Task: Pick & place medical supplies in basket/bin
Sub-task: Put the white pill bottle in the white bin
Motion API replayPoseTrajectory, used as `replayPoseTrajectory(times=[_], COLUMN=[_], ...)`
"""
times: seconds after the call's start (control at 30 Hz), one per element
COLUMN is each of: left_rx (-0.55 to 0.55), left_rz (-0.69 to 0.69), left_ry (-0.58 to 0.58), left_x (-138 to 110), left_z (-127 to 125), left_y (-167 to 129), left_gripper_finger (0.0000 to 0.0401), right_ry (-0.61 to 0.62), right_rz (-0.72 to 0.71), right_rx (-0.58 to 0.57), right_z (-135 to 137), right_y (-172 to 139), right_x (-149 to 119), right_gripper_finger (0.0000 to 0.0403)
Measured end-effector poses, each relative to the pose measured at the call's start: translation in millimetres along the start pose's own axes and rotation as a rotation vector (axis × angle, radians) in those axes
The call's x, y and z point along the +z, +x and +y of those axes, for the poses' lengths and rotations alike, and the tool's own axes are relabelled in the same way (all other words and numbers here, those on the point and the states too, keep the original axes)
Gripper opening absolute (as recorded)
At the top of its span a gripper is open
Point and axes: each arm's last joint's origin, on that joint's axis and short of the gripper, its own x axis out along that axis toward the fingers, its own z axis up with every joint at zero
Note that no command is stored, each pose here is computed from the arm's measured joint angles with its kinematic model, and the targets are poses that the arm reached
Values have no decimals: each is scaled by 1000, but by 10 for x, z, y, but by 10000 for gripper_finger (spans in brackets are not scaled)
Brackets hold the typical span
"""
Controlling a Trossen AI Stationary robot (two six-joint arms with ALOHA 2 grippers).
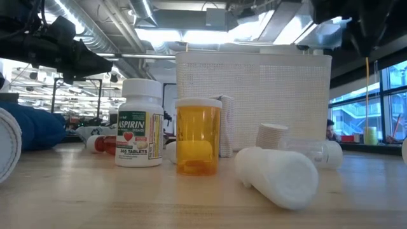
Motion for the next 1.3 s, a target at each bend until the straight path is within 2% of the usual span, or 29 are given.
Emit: replayPoseTrajectory(times=[0.17, 0.33, 0.47, 0.6, 0.77, 0.97, 1.13, 1.3], left_rx=[-1, 0, 0, 11, 23, 23, 24, 25], left_rz=[0, -1, 0, -3, -6, -6, -6, -7], left_ry=[-2, -2, -3, -3, -3, -4, -3, -3], left_x=[-1, 0, 0, 1, 2, 3, 2, 3], left_z=[0, 0, 0, 3, 6, 7, 7, 7], left_y=[0, 0, 0, 0, 0, 0, 0, 0], left_gripper_finger=[92, 92, 92, 92, 92, 92, 92, 92], right_ry=[-16, -9, 24, -15, -206, -259, -219, -112], right_rz=[33, -1, -50, -130, -308, -472, -532, -535], right_rx=[0, -78, -5, 41, -118, -189, -231, -170], right_z=[130, 192, 281, 366, 466, 517, 450, 328], right_y=[43, 72, 81, 82, 29, -65, 90, 434], right_x=[-127, -223, -194, -161, -453, -835, -1119, -1368], right_gripper_finger=[224, 281, 304, 307, 305, 305, 305, 305])
